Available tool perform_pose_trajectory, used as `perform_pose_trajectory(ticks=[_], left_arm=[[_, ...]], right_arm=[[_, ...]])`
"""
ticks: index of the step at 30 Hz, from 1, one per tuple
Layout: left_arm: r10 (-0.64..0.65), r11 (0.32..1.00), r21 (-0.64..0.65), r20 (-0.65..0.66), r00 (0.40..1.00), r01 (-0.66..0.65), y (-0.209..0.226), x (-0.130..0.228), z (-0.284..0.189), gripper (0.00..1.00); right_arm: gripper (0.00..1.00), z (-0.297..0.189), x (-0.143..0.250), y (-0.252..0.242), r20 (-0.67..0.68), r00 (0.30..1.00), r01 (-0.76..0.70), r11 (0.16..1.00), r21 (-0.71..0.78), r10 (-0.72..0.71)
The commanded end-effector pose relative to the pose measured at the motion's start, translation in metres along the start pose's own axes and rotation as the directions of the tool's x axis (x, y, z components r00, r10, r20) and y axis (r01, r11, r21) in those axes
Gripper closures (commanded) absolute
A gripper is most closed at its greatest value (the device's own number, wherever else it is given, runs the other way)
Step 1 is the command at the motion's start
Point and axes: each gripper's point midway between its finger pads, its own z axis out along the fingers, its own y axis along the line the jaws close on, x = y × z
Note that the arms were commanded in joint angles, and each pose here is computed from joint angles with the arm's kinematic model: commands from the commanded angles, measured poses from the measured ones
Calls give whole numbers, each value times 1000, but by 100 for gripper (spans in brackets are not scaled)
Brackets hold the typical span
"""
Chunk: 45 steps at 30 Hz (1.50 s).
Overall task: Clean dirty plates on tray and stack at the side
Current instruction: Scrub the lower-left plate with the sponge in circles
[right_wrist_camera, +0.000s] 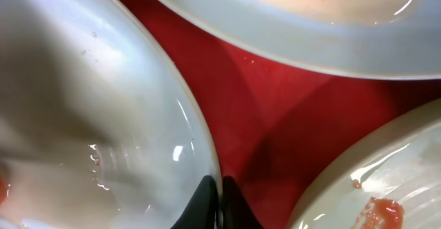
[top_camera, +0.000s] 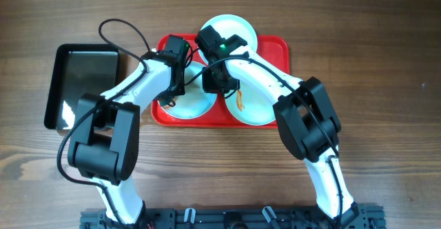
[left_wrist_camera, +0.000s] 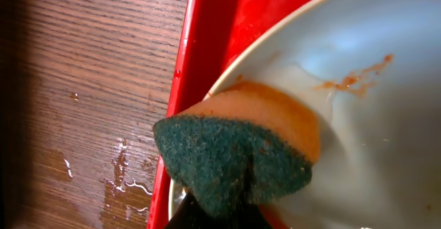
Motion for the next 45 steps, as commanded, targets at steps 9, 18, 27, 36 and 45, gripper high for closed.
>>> perform_pose_trajectory(ticks=[9,18,27,36,45], left_arm=[[-22,850,525,-35,999,37,-99,-27,-40,96],[4,844,533,-122,993,62,-120,-7,-11,96],[-95,965,236,-86,992,113,-42,-21,28,96],[-123,977,141,-241,963,160,-1,11,23,96],[-88,944,292,-221,971,153,-45,20,-42,96]], right_arm=[[96,7,-2,-15,1,1000,-12,998,61,12],[96,7,-1,-14,-4,1000,-12,998,56,12],[96,7,2,-16,-13,1000,-12,998,62,13],[96,7,0,-15,-4,999,-37,998,58,37],[96,7,0,-15,-4,999,-38,998,58,38]])
